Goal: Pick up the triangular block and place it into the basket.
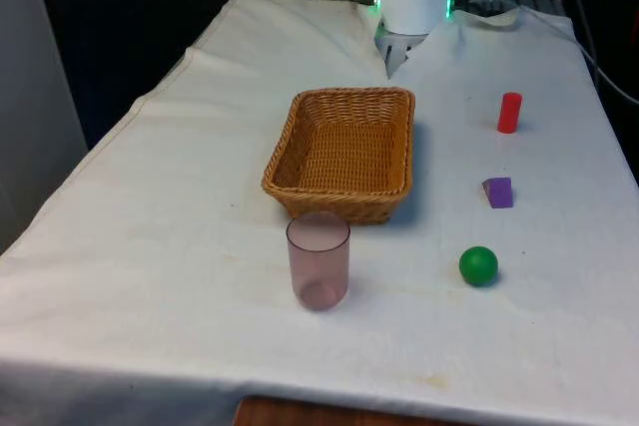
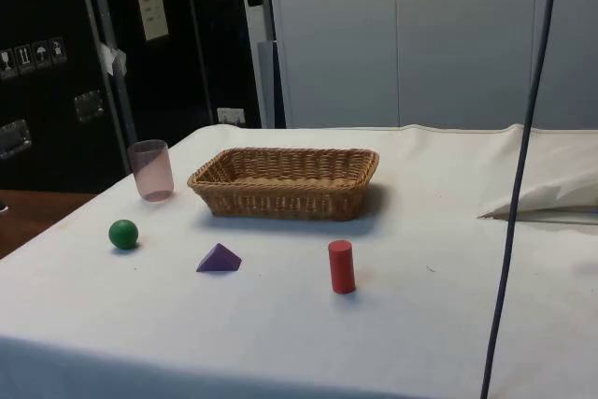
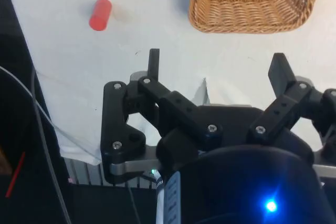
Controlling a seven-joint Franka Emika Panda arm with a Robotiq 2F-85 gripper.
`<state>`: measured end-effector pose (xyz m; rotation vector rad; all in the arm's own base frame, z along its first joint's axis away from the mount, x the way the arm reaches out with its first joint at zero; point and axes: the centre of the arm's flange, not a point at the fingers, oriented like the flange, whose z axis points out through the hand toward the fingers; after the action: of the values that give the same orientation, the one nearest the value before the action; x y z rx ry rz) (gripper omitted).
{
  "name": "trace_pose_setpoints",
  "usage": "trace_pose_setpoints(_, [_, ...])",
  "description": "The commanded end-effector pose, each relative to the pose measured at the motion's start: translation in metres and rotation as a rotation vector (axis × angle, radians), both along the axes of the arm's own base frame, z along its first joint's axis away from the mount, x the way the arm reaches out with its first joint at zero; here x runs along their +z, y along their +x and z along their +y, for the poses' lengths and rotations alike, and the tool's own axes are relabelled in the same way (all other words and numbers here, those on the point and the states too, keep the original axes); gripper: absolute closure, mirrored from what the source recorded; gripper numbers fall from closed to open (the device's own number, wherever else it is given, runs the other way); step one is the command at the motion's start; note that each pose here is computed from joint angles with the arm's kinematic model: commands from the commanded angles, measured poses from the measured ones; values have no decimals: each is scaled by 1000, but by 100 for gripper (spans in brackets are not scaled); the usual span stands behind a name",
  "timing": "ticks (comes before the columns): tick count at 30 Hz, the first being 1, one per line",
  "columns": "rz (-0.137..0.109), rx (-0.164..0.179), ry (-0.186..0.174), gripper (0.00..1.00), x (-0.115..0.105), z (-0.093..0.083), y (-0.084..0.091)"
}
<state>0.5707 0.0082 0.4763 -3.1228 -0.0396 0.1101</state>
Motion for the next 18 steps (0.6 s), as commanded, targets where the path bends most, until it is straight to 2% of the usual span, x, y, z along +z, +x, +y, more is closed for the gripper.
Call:
trace_pose_setpoints(1, [0,0,-1,0,-1,2,0])
trace_pose_setpoints(2, [-11,-1,-3,0,-1,10,1])
trace_pose_setpoints(9, [-26,4,-13,0,-1,35,2])
trace_pose_setpoints(10, [-12,7,-4,0,-2,27,1])
trace_pose_setpoints(12, [-31,6,-17,0,-2,40,2])
trace_pose_setpoints(18, [-52,11,-25,0,-8,60,-1])
